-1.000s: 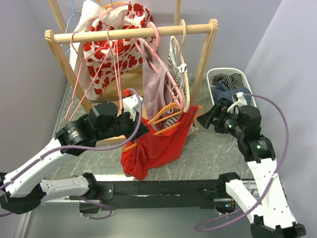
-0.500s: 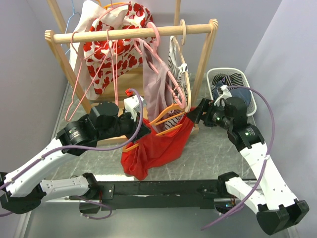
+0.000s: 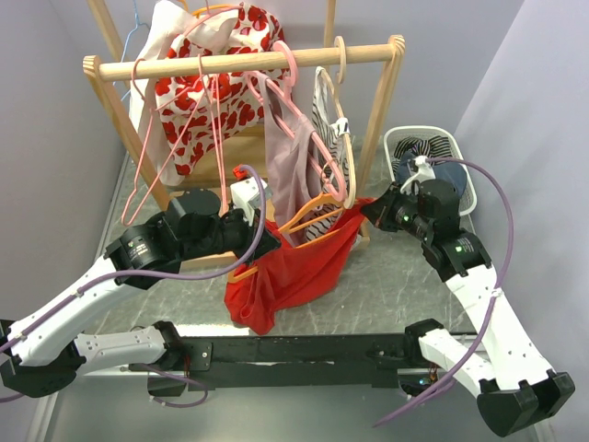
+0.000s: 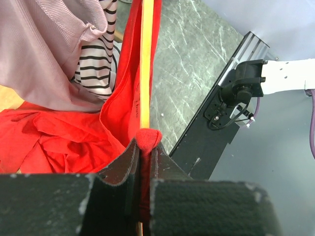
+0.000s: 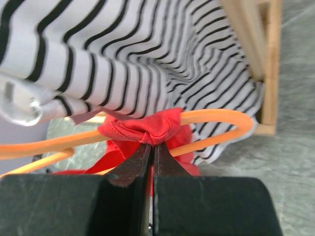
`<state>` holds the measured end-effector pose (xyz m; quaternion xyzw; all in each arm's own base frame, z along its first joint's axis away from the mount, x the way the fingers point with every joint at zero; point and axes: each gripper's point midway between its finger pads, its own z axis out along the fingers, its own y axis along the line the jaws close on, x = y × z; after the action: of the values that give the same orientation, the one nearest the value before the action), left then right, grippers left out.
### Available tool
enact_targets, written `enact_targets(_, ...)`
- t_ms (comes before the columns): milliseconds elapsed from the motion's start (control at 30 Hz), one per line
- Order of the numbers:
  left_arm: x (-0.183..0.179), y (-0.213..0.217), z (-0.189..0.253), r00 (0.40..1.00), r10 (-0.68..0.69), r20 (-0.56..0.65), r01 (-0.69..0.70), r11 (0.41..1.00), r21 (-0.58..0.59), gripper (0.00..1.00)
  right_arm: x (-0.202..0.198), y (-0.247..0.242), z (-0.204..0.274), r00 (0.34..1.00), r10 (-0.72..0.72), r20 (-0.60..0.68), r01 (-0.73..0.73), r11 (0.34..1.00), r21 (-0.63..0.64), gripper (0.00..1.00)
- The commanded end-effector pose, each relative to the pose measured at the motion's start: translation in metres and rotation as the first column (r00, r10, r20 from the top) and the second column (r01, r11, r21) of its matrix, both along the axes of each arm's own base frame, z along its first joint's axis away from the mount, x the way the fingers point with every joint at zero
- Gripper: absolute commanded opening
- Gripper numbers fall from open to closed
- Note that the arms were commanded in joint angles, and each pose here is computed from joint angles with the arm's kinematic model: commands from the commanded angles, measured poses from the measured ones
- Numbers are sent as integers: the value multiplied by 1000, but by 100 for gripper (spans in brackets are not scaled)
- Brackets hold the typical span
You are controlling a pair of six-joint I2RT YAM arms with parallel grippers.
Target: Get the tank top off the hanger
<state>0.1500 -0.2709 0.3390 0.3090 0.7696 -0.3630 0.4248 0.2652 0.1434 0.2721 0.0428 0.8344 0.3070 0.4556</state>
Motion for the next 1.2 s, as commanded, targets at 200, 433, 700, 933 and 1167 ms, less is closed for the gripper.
enact_targets(200, -17, 12, 33, 997, -44, 57, 49, 996, -75, 1, 13, -97, -9, 895, -447, 0, 440, 881, -174, 0)
enact_targets(433, -15, 36, 52, 994, 50, 101, -38, 992, -120, 1, 6, -104, -65, 881, -448, -155, 401, 878, -261, 0)
enact_targets(700, -14, 19, 44, 996, 3, 92, 9, 991, -133, 1, -42, -38, -69, 975, -66, -214, 28, 984, -173, 3)
enact_targets(933, -10, -4, 32, 996, -57, 72, 65, 992, -109, 1, -60, -37, 3, 997, -66, -27, 64, 995, -74, 69)
enact_targets(1167, -6, -9, 24, 996, -66, 68, 72, 993, -89, 1, -69, 8, 51, 989, 127, 69, -136, 981, 140, 70)
